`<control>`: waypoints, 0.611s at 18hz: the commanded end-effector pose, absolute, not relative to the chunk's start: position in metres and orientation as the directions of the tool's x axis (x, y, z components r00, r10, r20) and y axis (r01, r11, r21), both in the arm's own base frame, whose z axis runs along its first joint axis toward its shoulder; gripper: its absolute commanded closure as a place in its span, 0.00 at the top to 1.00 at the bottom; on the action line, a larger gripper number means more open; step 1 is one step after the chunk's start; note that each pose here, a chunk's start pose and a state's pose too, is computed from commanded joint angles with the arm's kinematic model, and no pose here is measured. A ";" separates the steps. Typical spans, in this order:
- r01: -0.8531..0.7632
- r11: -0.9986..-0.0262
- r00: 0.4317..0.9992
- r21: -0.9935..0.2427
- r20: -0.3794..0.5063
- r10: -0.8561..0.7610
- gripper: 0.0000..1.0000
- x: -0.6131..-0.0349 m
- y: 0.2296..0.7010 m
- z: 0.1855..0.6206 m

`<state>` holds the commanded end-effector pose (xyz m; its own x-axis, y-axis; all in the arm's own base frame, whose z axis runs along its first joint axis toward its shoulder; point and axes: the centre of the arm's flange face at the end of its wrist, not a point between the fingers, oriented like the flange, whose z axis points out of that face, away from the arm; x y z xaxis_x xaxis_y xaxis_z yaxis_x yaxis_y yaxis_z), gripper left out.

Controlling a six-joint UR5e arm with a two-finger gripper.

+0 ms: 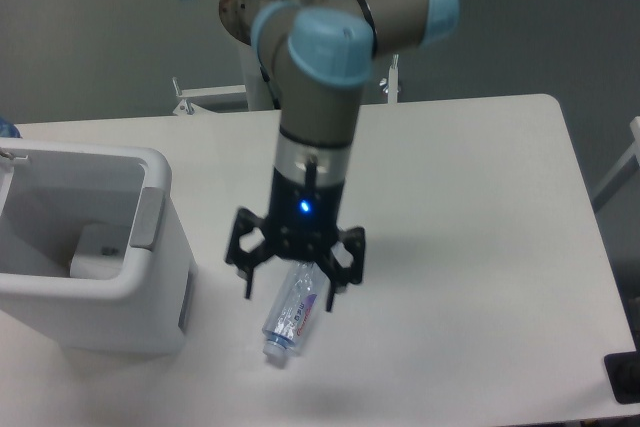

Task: Place the trash in the trash can
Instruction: 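Move the open gripper back over the water bottle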

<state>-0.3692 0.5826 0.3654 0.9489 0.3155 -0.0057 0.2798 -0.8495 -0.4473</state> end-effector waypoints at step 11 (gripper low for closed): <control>0.161 -0.963 0.984 -0.215 -0.047 0.175 1.00 -0.342 0.613 0.264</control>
<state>-0.3424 0.6133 0.2638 0.9835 0.1746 -0.0466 0.1608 -0.9633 -0.2151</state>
